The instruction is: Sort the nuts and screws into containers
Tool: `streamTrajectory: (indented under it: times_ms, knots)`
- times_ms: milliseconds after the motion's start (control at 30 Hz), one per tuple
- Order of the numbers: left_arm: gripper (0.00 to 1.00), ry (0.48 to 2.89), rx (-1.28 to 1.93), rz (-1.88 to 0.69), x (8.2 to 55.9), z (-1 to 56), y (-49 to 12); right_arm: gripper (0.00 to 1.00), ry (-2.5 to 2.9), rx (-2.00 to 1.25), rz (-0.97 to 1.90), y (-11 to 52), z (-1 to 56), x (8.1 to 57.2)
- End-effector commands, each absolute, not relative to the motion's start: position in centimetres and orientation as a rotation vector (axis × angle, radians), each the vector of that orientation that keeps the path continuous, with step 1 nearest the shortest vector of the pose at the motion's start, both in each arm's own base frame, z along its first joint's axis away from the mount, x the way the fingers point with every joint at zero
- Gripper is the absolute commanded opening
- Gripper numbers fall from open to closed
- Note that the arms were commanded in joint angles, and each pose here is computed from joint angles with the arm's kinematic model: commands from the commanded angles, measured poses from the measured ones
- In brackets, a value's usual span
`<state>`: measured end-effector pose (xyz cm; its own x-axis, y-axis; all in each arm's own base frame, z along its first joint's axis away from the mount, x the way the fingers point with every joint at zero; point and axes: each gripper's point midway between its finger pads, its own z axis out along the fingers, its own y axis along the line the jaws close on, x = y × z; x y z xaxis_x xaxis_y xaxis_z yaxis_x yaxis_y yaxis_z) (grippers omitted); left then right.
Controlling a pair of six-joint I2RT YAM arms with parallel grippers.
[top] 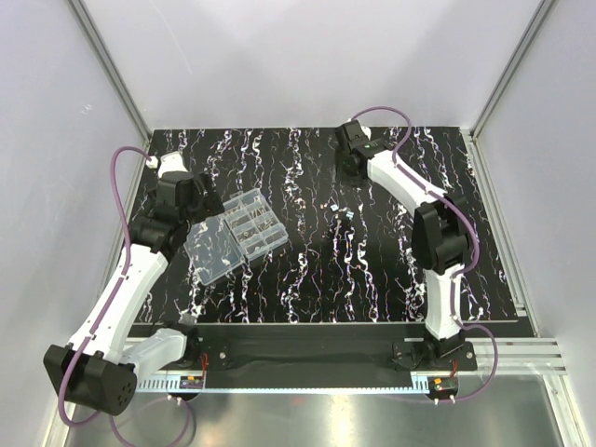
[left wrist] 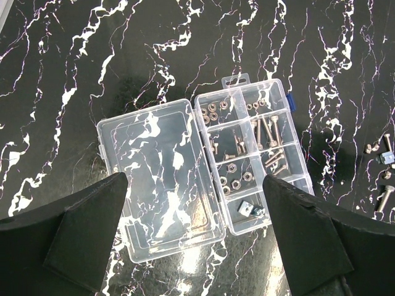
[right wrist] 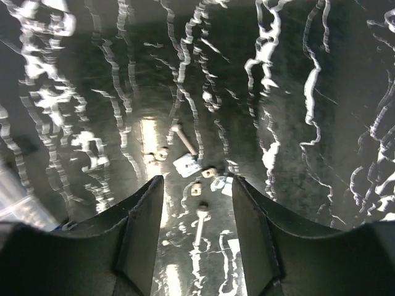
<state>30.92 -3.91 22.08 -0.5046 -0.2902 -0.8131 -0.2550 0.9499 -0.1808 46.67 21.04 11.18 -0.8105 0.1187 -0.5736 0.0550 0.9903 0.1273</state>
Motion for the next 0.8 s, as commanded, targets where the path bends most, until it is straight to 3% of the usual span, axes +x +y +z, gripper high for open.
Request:
streamTrajectory:
  times_ms: [0,367,767]
  knots:
    - [0.99,2.072,-0.377,-0.073,31.3,23.4,-4.2,0.54,2.508,0.116,0.079,21.6,10.6,45.8]
    - [0.99,2.078,-0.372,-0.075,31.4,23.2,-4.3,0.48,2.432,-0.296,0.155,24.1,7.4,48.7]
    - [0.99,2.095,-0.370,-0.069,31.6,22.7,-4.4,0.46,2.518,-0.341,0.125,23.9,3.2,49.2]
